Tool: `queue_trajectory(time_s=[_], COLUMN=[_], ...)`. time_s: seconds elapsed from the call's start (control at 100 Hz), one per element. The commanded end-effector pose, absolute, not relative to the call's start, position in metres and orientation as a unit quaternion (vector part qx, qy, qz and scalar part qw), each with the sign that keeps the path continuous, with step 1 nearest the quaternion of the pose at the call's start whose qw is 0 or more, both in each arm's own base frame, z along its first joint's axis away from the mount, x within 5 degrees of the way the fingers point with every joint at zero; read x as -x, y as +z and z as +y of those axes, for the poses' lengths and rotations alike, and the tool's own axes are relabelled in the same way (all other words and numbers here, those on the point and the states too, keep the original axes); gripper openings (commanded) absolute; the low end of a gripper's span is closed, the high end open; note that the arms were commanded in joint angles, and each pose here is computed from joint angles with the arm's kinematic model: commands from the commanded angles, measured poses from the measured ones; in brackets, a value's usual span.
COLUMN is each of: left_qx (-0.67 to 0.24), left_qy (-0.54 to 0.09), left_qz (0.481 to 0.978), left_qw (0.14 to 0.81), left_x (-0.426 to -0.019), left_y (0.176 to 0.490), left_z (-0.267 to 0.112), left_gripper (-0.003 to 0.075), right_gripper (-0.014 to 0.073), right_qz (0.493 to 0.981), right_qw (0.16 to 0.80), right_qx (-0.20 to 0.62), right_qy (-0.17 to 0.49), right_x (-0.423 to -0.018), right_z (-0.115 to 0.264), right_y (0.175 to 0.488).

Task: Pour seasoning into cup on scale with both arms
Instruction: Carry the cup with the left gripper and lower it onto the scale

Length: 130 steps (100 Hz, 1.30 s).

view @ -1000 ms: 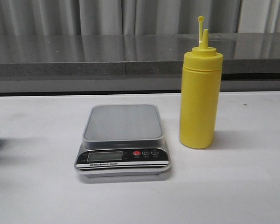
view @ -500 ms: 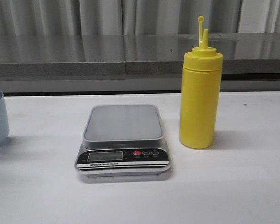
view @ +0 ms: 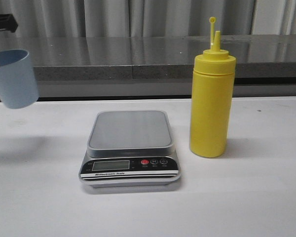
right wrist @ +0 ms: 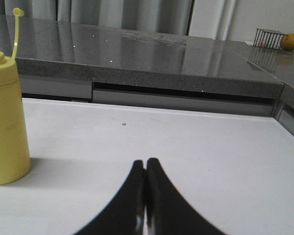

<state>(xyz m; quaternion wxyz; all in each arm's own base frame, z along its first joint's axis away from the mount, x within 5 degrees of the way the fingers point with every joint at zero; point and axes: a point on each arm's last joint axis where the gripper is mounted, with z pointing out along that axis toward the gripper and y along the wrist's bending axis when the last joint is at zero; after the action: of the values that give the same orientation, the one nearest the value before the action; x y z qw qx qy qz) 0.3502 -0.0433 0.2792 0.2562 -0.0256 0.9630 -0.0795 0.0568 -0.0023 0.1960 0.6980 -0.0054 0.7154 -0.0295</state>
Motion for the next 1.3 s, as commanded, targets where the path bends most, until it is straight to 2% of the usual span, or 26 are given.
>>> queue_trajectory(time_s=[0.0, 0.22, 0.69, 0.94, 1.29], left_qx=[0.003, -0.053, -0.137, -0.157, -0.16], left_qy=[-0.104, -0.124, -0.144, -0.142, -0.135], left_qz=[0.944, 0.942, 0.944, 0.947, 0.954], left_qw=[0.312, 0.307, 0.265, 0.24, 0.214], left_x=[-0.347, -0.359, -0.379, -0.376, -0.379], left_y=[0.317, 0.322, 0.302, 0.286, 0.27], left_z=[-0.062, -0.108, -0.189, -0.207, -0.21], left_gripper=[-0.0018, -0.0018, -0.0018, -0.0018, -0.0018], right_gripper=[-0.012, -0.012, -0.012, -0.012, -0.012], right_qz=[0.681, 0.681, 0.681, 0.681, 0.681], right_qw=[0.731, 0.731, 0.731, 0.731, 0.731], right_qx=[0.012, 0.012, 0.012, 0.012, 0.012], right_qy=[-0.034, -0.034, -0.034, -0.034, -0.034], right_x=[-0.055, -0.055, -0.055, -0.055, -0.055], right_z=[-0.002, -0.002, -0.002, -0.002, -0.002], right_y=[0.204, 0.204, 0.204, 0.204, 0.204])
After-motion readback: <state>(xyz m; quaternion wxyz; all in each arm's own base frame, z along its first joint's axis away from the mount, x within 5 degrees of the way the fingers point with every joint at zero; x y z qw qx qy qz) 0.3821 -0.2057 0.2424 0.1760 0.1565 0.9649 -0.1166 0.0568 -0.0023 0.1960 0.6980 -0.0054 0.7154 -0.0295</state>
